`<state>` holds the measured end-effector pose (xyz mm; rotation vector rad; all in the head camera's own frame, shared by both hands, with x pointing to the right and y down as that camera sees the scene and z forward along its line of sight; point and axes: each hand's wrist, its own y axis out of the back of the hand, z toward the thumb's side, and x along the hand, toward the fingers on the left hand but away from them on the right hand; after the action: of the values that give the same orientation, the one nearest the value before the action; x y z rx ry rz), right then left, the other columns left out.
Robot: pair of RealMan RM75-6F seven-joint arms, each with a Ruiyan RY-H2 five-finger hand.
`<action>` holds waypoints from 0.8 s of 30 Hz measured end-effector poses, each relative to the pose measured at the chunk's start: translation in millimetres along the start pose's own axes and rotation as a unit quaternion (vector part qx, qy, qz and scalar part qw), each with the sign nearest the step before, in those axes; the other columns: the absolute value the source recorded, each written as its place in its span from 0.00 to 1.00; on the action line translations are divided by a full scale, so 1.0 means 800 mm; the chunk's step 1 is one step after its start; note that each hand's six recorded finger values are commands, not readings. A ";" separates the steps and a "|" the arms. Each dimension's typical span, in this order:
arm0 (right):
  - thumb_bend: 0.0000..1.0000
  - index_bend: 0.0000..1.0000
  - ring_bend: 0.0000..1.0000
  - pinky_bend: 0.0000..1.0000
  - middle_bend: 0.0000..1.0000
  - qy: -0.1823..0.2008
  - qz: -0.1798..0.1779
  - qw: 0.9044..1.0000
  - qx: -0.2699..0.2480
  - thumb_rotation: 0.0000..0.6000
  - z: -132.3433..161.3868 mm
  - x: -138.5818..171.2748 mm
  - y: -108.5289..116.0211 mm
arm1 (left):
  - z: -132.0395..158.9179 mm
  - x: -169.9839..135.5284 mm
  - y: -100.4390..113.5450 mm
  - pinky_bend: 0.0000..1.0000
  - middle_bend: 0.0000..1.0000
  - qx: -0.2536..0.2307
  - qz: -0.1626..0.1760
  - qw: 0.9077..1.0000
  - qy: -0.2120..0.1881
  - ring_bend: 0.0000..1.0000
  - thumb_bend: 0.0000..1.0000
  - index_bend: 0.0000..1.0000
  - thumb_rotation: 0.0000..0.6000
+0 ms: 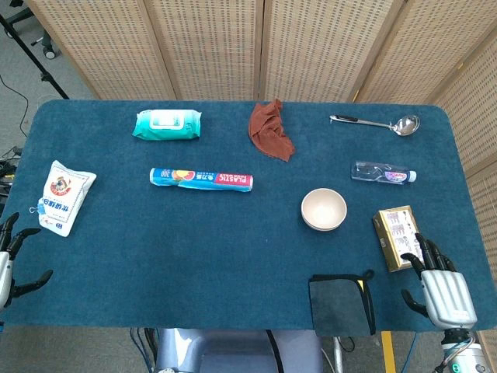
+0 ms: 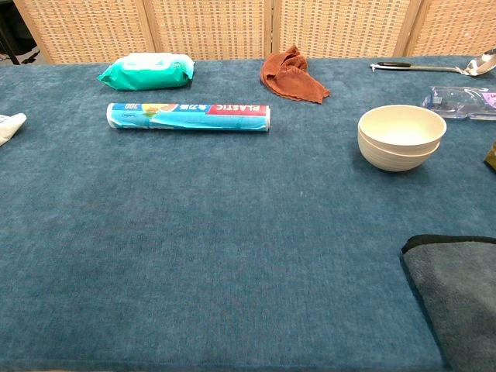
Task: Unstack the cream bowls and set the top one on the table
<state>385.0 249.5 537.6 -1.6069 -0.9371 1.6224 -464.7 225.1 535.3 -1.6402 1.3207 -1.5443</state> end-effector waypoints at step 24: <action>0.31 0.25 0.00 0.21 0.00 -0.003 0.002 1.000 0.000 1.00 -0.002 -0.002 -0.002 | 0.000 0.003 0.006 0.05 0.00 -0.011 0.016 1.000 -0.005 0.00 0.18 0.26 1.00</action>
<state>386.3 249.5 540.0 -1.6065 -0.9371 1.6312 -466.2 221.4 532.2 -1.6302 1.3575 -1.5060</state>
